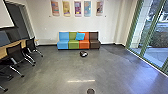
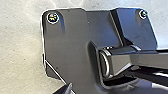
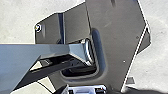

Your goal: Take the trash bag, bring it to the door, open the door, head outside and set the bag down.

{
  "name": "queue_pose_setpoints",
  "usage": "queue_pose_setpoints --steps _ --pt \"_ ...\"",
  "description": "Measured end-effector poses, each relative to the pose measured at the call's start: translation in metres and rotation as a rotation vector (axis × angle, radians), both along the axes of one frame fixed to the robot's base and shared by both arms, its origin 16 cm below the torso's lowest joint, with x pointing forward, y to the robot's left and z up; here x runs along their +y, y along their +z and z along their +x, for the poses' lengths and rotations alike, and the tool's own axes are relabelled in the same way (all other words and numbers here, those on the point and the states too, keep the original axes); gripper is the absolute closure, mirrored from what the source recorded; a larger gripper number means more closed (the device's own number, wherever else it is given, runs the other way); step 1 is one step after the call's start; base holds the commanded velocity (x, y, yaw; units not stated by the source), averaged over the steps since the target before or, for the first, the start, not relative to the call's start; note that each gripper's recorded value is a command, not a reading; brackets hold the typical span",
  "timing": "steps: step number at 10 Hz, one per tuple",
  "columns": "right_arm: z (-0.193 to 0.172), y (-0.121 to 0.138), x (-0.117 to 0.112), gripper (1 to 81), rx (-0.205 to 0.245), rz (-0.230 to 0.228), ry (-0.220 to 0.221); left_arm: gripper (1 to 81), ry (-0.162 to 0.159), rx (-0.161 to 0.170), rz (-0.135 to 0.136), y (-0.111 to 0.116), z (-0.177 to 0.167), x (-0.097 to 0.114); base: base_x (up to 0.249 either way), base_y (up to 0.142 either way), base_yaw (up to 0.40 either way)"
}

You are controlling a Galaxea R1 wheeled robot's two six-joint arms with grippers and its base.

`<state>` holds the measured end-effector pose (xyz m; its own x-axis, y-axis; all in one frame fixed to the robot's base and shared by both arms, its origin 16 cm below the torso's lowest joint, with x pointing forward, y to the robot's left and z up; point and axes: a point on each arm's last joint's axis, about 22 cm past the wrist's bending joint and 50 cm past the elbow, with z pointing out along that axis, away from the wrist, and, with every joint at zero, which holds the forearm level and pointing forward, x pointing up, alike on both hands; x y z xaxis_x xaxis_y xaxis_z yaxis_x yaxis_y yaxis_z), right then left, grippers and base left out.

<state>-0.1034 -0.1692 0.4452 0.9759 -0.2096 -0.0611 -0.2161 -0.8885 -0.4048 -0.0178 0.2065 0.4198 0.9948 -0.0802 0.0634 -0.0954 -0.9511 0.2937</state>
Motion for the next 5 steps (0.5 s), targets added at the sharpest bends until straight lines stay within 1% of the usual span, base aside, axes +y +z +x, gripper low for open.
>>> queue_pose_setpoints --steps 1,2,3,4,5 --pt "0.004 0.0 0.0 1.0 -0.004 0.0 0.0 1.0 0.0 0.002 -0.006 0.0 0.001 -0.005 0.1 0.0 0.0" --pt "0.014 -0.001 0.0 1.0 -0.016 0.0 0.0 1.0 0.001 -0.014 -0.009 0.0 0.012 -0.008 0.114 0.0 0.0" --pt "0.013 -0.001 0.0 1.0 -0.015 0.0 0.0 1.0 0.003 -0.022 -0.009 0.0 0.016 -0.008 0.117 0.0 0.0" --pt "0.008 -0.001 0.0 1.0 -0.008 0.0 0.001 1.0 0.002 -0.015 -0.009 0.0 0.012 -0.008 0.119 0.0 0.0" --pt "0.011 -0.001 0.0 1.0 -0.012 0.0 0.001 1.0 0.002 -0.012 -0.009 0.0 0.011 -0.008 0.12 0.0 0.0"
